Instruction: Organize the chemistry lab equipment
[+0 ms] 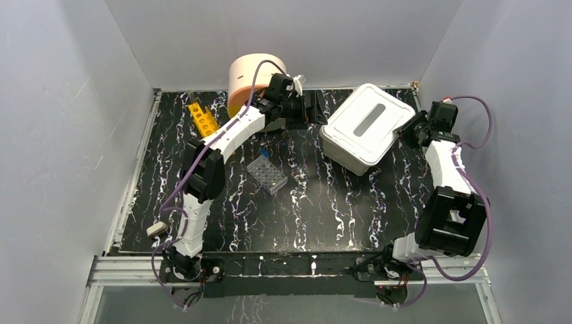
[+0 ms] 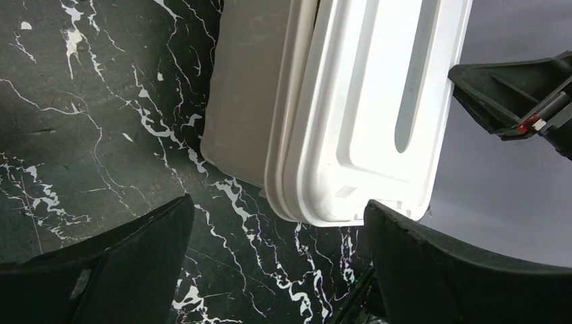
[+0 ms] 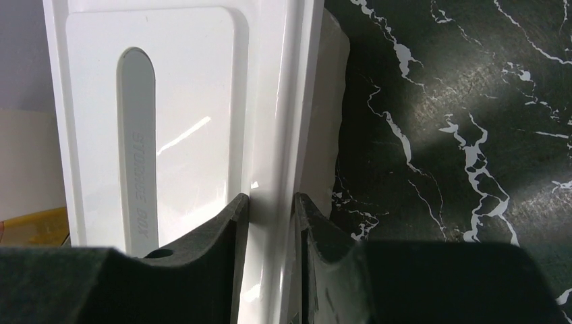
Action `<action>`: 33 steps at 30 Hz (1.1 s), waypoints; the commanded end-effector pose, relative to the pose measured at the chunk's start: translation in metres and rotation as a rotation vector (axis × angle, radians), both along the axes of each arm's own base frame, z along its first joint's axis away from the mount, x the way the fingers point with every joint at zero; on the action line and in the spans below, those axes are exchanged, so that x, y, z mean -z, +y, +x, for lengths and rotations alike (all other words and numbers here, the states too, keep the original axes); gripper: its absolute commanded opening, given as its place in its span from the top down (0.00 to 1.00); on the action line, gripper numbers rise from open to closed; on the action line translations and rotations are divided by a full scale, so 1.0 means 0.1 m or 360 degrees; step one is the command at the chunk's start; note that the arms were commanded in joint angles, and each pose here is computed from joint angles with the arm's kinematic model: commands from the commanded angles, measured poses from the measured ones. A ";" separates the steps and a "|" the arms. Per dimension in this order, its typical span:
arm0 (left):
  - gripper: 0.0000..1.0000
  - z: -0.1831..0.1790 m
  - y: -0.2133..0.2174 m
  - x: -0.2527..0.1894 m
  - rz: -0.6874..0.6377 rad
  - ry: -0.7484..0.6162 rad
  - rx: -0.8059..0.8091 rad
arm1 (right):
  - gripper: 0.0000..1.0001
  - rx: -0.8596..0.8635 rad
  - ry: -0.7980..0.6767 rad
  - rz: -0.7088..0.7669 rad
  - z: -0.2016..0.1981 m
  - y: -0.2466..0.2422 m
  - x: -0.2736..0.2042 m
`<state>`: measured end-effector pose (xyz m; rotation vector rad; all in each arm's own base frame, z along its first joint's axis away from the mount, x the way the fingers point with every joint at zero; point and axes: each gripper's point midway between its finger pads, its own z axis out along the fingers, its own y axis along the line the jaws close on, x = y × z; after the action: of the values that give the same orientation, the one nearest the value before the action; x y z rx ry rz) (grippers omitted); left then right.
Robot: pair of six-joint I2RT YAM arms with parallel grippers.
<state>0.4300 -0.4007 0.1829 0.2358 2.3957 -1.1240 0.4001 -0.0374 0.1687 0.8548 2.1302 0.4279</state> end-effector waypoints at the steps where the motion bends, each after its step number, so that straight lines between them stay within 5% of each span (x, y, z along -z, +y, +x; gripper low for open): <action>1: 0.06 -0.02 0.00 0.15 0.0048 0.0016 0.0014 | 0.64 -0.0028 -0.0145 -0.0023 0.26 -0.04 -0.24; 19: 0.21 0.10 0.21 0.52 0.0301 0.0072 -0.0156 | 0.54 -0.0118 -0.0136 0.0027 0.29 0.05 -0.17; 33: 0.20 0.09 0.23 0.63 0.0363 0.0126 -0.0149 | 0.48 0.0059 0.0370 -0.0101 0.06 -0.23 0.40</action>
<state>0.4455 -0.3914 0.1522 0.1548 2.4638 -0.9590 0.4192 -0.0388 0.1524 0.8763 2.2246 0.4260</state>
